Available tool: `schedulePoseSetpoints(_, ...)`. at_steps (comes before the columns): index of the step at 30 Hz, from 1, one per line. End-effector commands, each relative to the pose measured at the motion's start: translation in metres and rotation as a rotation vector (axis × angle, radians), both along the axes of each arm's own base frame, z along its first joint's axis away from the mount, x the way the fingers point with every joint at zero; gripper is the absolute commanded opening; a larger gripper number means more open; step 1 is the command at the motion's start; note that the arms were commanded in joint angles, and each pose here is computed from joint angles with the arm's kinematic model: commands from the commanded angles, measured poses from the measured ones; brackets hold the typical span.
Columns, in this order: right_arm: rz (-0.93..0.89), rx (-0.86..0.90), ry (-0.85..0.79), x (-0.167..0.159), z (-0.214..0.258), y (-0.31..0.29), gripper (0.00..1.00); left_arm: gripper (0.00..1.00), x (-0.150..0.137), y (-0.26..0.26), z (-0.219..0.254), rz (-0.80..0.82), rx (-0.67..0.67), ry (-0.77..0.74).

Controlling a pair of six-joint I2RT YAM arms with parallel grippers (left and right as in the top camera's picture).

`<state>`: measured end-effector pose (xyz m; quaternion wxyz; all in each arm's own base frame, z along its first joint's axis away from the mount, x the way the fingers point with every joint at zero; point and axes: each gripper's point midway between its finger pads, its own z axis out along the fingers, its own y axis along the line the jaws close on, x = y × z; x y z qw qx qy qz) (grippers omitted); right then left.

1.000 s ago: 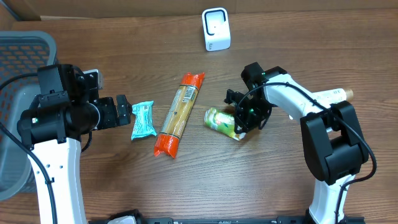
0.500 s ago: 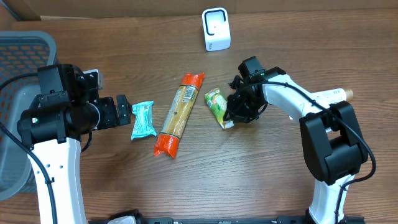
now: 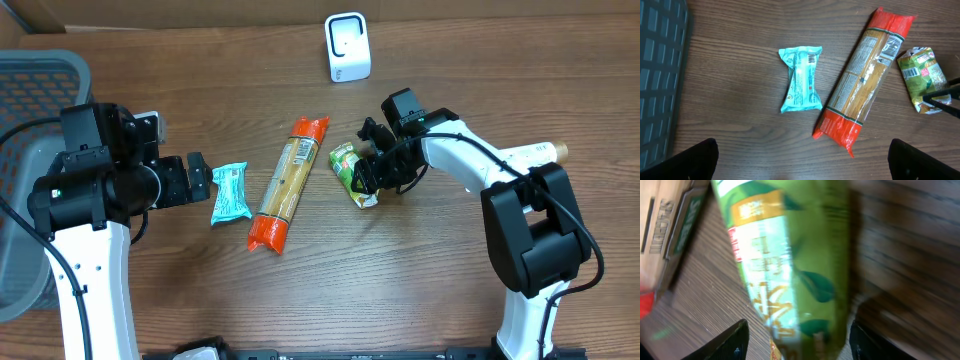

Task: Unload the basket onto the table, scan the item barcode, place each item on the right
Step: 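Grasp the green tea pack with the right gripper and lift it, then carry the green tea pack to the scanner and present its barcode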

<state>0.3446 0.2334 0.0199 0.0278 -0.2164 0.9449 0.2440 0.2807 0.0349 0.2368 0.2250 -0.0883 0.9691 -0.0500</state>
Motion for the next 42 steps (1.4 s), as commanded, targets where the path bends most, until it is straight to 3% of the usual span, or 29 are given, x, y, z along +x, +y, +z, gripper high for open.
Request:
schedulePoseSetpoints(1,0.120,0.002,-0.051,-0.006,-0.001,0.006,0.64,1.00,0.003,0.000,0.007,-0.008,0.012,-0.023)
schedulePoseSetpoints(10,0.128,-0.007,-0.030,-0.010,-0.009,0.007,0.47,1.00,0.003,0.000,0.007,-0.008,0.012,-0.023)
schedulePoseSetpoints(18,0.123,0.043,0.020,-0.019,-0.009,0.012,0.04,1.00,0.003,0.000,0.007,-0.008,0.012,-0.023)
schedulePoseSetpoints(27,0.106,0.374,0.085,-0.023,0.066,0.029,0.04,1.00,0.003,0.000,0.007,-0.008,0.012,-0.023)
schedulePoseSetpoints(36,0.095,0.828,-0.026,-0.021,0.196,-0.009,0.04,0.99,0.003,0.000,0.007,-0.008,0.012,-0.023)
schedulePoseSetpoints(42,0.035,0.999,-0.059,-0.018,0.241,-0.039,0.04,1.00,0.003,0.000,0.007,-0.008,0.012,-0.023)
